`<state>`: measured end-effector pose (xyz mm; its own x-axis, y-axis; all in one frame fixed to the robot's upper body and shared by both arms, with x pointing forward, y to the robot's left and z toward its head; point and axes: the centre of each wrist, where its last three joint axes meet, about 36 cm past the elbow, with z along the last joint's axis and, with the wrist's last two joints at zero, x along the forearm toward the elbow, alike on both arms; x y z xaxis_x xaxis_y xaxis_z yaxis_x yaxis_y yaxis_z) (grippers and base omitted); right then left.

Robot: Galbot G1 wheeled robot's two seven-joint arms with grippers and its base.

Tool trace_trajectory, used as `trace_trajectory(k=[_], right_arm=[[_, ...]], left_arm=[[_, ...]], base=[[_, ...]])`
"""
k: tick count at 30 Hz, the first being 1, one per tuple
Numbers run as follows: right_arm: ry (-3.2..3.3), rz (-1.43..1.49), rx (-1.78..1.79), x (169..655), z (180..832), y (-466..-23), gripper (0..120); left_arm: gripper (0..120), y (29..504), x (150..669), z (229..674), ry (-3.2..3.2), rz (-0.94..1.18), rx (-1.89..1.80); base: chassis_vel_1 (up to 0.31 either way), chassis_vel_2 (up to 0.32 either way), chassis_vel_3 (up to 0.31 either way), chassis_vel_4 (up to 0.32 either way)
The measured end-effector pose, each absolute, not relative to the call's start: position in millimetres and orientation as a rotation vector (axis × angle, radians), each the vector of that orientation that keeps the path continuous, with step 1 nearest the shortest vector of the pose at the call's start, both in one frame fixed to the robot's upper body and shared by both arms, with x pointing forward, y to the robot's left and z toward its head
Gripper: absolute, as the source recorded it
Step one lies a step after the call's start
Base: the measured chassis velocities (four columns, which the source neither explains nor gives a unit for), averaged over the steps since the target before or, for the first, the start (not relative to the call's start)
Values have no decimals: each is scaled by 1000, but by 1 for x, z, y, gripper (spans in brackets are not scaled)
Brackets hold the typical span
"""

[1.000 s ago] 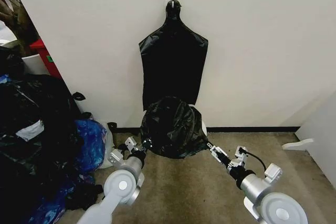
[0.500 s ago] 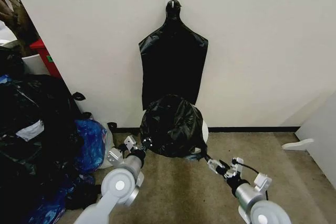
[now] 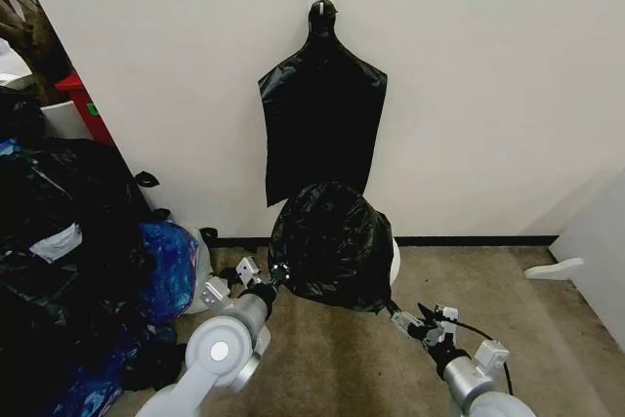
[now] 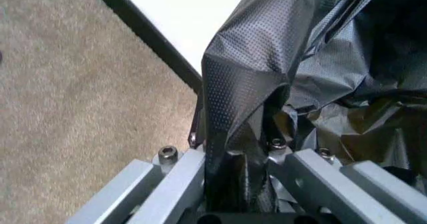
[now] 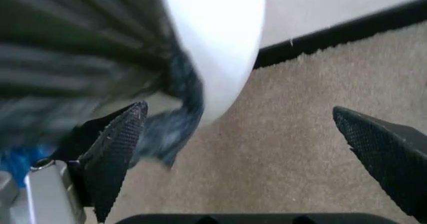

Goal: Place the garbage bag over the trash bin.

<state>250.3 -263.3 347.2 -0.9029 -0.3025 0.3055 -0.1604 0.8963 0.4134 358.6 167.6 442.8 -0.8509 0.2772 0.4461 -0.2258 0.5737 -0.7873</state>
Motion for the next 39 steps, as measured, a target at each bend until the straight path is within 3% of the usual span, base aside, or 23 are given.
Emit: trace_trajectory(k=[6,11,17,24,34,39], right_arm=[[-2889,-310,408,228,361,-259,100],[-3074,-181,473,233,440,-252,100],[-3022,-144,477,243,492,-223,100],[-2876,-60,593,265,507,-219,100],[-2648,-352,408,307,497,-176,70],[-2564,-518,185,327,504,-147,49]], left_arm=[[3,173,365,420,-2500,1031,-38],[3,176,364,384,-2787,663,-154],[3,160,361,357,-2902,408,-382],[3,141,363,334,-2935,336,-437],[3,121,361,342,-3028,258,-560],[3,125,359,348,-3092,179,-620]], base=[[0,0,0,0],[0,0,0,0],[0,0,0,0],[0,0,0,0],[0,0,0,0],[0,0,0,0]])
